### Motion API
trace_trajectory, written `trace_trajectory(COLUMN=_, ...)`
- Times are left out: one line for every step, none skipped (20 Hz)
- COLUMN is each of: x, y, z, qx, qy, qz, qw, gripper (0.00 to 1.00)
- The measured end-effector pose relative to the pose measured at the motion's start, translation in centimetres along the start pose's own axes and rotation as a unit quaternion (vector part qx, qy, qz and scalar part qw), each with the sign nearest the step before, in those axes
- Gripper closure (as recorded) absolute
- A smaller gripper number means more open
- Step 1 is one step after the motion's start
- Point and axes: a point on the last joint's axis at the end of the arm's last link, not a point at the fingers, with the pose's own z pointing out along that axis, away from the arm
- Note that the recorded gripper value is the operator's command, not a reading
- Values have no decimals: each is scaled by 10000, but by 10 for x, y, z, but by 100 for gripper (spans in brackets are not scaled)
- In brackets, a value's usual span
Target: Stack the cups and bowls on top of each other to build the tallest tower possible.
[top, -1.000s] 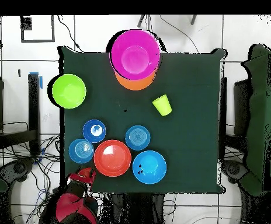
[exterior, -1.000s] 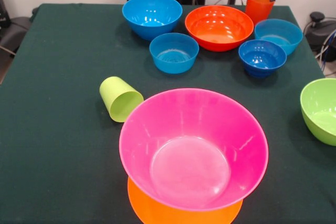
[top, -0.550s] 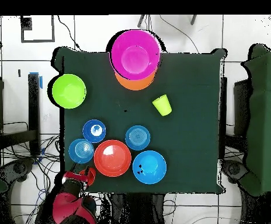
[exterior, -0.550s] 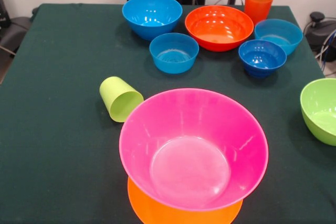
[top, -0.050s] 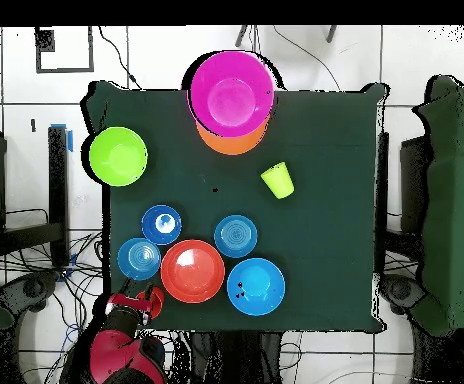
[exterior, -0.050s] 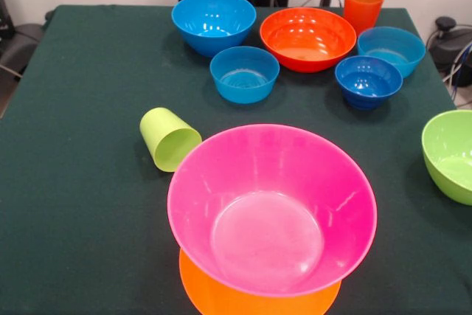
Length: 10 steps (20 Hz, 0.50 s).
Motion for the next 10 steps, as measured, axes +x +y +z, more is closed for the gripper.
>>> trace_trajectory(x=0, y=0, z=0, qx=0, qy=0, qz=0, qw=10000, gripper=0)
trace_trajectory(x=0, y=0, z=0, qx=0, qy=1, qz=-1, qw=10000, gripper=0)
trace_trajectory(x=1, y=-1, z=1, qx=16, qy=15, qz=-7, qw=10000, gripper=0)
trace_trajectory(x=2, y=-2, z=2, qx=25, qy=25, qz=-11, qw=10000, gripper=0)
trace_trajectory(x=4, y=-2, z=3, qx=35, qy=43, qz=-19, qw=10000, gripper=0)
trace_trajectory(x=5, y=-3, z=3, qx=42, qy=53, qz=-23, qw=10000, gripper=0)
trace_trajectory(x=6, y=-3, z=4, qx=49, qy=64, qz=-27, qw=10000, gripper=0)
trace_trajectory(x=8, y=-5, z=6, qx=68, qy=96, qz=-39, qw=9999, gripper=0)
trace_trajectory(x=10, y=-5, z=7, qx=80, qy=117, qz=-43, qw=9999, gripper=0)
trace_trajectory(x=13, y=-7, z=10, qx=93, qy=168, qz=-51, qw=9998, gripper=0)
